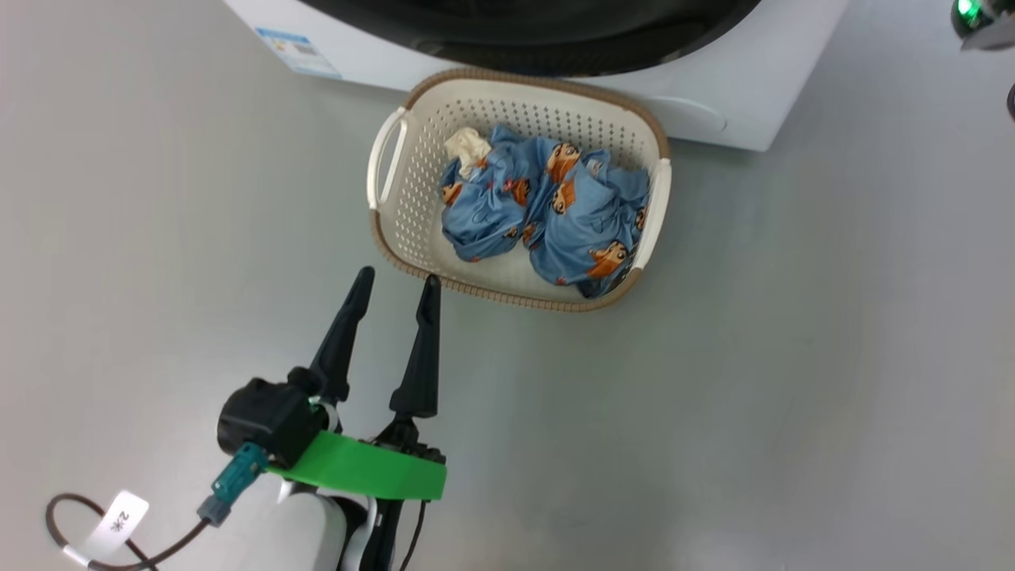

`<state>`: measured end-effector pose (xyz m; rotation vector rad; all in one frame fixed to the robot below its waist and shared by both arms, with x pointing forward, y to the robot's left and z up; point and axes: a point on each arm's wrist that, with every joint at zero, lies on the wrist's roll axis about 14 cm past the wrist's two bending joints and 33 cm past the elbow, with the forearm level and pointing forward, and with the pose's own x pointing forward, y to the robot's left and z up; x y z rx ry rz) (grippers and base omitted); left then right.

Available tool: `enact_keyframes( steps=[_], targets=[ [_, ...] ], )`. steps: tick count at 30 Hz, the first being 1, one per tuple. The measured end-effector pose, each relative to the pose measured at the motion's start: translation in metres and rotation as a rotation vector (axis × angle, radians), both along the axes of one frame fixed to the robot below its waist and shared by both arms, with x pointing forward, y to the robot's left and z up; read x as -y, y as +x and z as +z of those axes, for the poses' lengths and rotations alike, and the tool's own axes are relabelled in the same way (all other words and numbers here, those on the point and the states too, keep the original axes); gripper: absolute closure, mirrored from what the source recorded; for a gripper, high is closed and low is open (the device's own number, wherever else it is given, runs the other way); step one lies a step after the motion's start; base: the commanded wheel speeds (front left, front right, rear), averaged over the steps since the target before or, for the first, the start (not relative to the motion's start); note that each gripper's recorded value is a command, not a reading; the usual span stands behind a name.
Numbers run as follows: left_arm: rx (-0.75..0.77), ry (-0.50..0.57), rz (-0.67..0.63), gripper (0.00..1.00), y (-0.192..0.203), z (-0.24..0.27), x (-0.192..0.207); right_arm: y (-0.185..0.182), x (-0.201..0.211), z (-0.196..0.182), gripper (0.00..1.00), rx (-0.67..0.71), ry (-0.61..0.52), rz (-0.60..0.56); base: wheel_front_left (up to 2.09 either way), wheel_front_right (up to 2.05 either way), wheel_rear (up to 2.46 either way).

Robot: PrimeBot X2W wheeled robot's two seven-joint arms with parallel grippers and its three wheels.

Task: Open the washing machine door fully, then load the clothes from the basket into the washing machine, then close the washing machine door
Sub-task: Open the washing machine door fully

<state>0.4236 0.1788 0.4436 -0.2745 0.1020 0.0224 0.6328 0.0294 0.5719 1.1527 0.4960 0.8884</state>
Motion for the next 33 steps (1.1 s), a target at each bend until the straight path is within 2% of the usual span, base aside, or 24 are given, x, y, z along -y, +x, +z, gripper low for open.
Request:
enact_keyframes(
  steps=[13,17,24,33],
  targets=[
    [-0.016,-0.004,-0.009,0.0,0.018,-0.011,0.001,0.035,-0.02,-0.014,1.0,0.028,0.001,0.017,0.0,0.0,0.0],
    [-0.023,0.002,-0.005,0.0,0.019,-0.013,-0.001,0.035,-0.032,-0.027,1.0,0.02,-0.023,0.044,0.0,0.0,0.0],
    [-0.037,0.003,0.011,0.0,0.017,-0.017,-0.005,0.038,-0.04,-0.027,1.0,0.036,-0.031,0.058,0.0,0.0,0.0],
    [-0.005,0.001,0.006,0.0,0.017,-0.005,-0.003,0.018,-0.046,-0.023,1.0,0.046,-0.078,0.11,0.0,0.0,0.0]
  ],
)
